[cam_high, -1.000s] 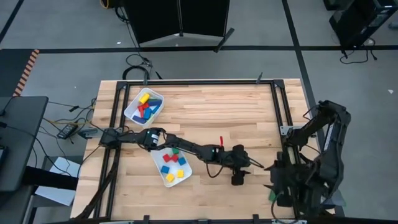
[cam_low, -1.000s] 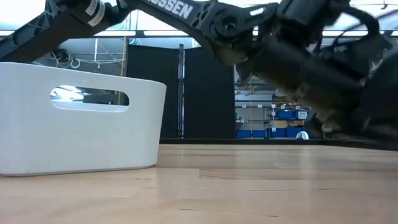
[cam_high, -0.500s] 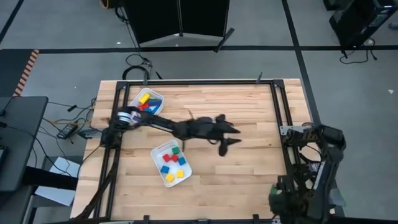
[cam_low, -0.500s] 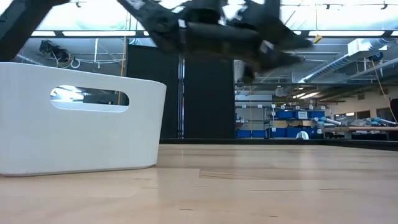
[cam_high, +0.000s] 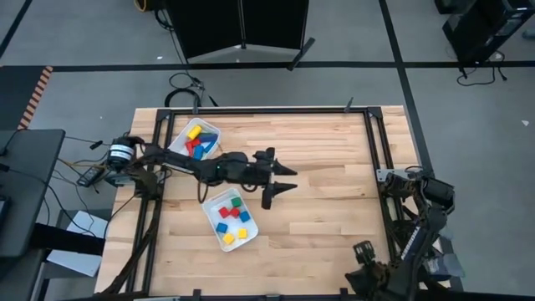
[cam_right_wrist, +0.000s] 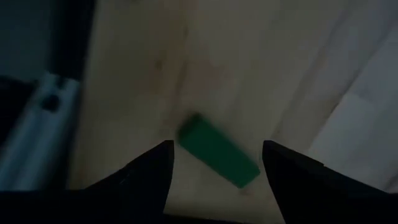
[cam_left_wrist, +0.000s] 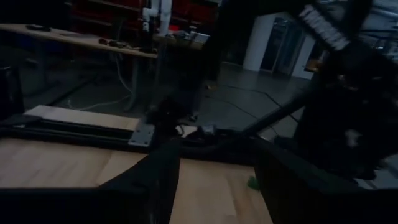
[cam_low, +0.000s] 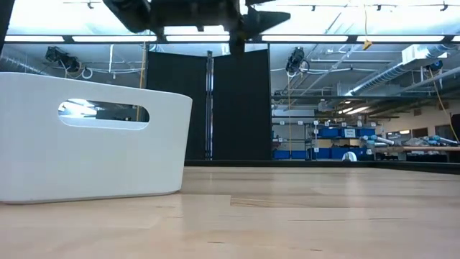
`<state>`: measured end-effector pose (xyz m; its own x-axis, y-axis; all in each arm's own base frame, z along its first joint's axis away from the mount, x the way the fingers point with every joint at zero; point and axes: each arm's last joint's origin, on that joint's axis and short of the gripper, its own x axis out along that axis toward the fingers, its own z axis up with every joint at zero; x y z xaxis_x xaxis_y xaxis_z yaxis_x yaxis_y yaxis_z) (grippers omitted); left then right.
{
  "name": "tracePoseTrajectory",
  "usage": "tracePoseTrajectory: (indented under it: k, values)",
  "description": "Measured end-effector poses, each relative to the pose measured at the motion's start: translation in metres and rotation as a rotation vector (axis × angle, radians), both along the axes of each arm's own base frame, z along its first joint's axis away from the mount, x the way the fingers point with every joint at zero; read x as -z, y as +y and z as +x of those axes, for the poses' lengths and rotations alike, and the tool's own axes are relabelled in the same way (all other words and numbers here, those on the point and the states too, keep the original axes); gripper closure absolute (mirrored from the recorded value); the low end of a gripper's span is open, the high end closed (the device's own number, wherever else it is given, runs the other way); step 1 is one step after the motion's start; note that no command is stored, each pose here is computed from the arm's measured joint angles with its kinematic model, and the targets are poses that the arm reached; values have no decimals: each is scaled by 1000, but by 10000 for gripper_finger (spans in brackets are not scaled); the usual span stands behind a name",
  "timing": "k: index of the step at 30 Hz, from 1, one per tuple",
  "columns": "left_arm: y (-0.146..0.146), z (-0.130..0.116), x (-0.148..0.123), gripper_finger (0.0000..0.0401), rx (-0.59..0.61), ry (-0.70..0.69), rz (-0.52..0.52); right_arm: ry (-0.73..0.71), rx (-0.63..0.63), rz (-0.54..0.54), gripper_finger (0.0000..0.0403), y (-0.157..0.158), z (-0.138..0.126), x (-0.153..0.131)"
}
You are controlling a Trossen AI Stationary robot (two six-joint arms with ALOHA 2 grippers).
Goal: Sort blocks by size
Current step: Put the green large block into the top white bin
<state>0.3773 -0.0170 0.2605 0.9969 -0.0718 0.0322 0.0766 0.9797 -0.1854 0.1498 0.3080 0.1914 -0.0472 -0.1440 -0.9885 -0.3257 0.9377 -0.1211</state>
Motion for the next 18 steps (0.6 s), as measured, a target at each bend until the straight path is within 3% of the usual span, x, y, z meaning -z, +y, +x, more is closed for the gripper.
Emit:
tracePoseTrajectory:
  k: [8, 18]
  values:
    - [-24, -18, 3, 194, 66, 13, 1, 166, -151, 22, 146, -20, 10, 20]
    - [-36, -23, 6, 194, 47, 14, 26, 195, -264, 11, 148, -25, -6, 42]
